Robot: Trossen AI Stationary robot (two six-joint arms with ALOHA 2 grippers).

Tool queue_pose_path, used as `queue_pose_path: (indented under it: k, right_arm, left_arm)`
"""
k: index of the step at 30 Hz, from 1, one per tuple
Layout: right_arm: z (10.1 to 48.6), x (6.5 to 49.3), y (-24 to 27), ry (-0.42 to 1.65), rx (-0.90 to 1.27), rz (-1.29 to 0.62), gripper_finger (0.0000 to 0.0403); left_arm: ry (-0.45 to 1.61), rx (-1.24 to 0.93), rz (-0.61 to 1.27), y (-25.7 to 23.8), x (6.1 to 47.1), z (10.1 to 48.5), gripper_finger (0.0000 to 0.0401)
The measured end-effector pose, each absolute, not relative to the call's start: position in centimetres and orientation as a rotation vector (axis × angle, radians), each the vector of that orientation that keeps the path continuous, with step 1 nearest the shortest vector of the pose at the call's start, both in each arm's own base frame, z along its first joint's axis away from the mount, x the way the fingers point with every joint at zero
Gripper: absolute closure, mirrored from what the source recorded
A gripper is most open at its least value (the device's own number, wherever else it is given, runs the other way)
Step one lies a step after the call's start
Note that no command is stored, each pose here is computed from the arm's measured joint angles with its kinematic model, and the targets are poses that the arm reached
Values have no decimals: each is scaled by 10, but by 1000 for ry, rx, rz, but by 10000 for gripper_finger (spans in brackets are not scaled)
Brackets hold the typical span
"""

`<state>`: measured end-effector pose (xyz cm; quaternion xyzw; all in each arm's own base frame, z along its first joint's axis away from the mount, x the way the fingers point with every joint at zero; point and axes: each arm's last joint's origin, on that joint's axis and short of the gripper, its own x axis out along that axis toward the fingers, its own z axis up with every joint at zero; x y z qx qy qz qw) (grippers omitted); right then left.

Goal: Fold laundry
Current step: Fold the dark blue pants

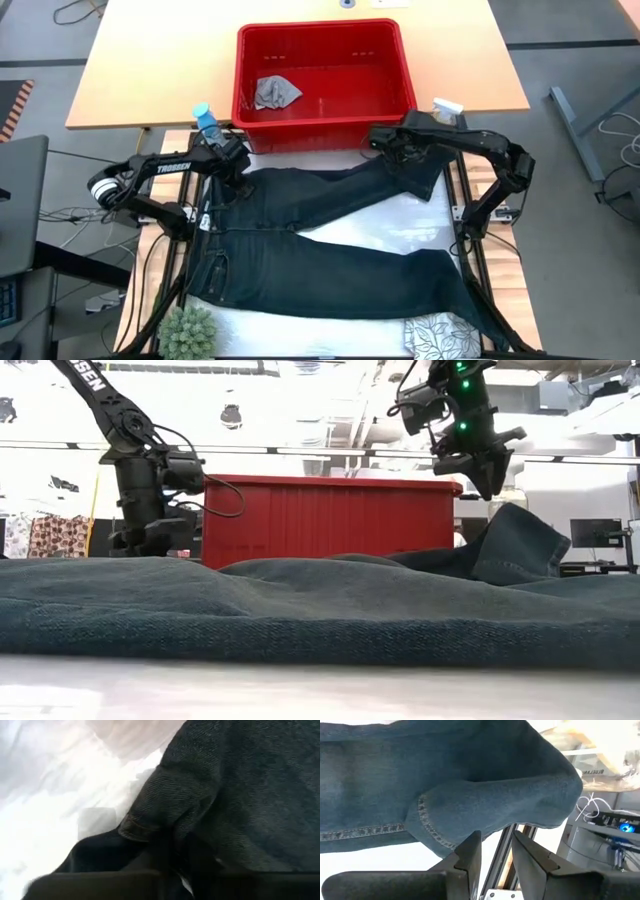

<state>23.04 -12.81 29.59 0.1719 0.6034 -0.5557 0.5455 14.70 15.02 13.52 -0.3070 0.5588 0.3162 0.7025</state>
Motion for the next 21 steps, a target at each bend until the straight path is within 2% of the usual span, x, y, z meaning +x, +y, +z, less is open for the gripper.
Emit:
queue_pose_path:
  k: [2, 9, 12, 16, 21]
  right_arm:
    - [296, 232, -126, 1429, 391, -1315, 271]
    - [296, 237, -115, 1430, 353, -1278, 283]
    - [296, 242, -105, 1425, 324, -1253, 312]
    - [296, 247, -91, 1406, 301, -1230, 381]
    - [296, 251, -80, 1373, 292, -1234, 384]
  left_arm:
    - [1213, -700, 724, 150, 147, 146, 386]
    - [1188, -711, 746, 143, 142, 177, 396]
    - [1200, -715, 748, 138, 137, 182, 398]
    - [1176, -711, 757, 135, 134, 188, 399]
    - [1150, -698, 768, 132, 131, 194, 398]
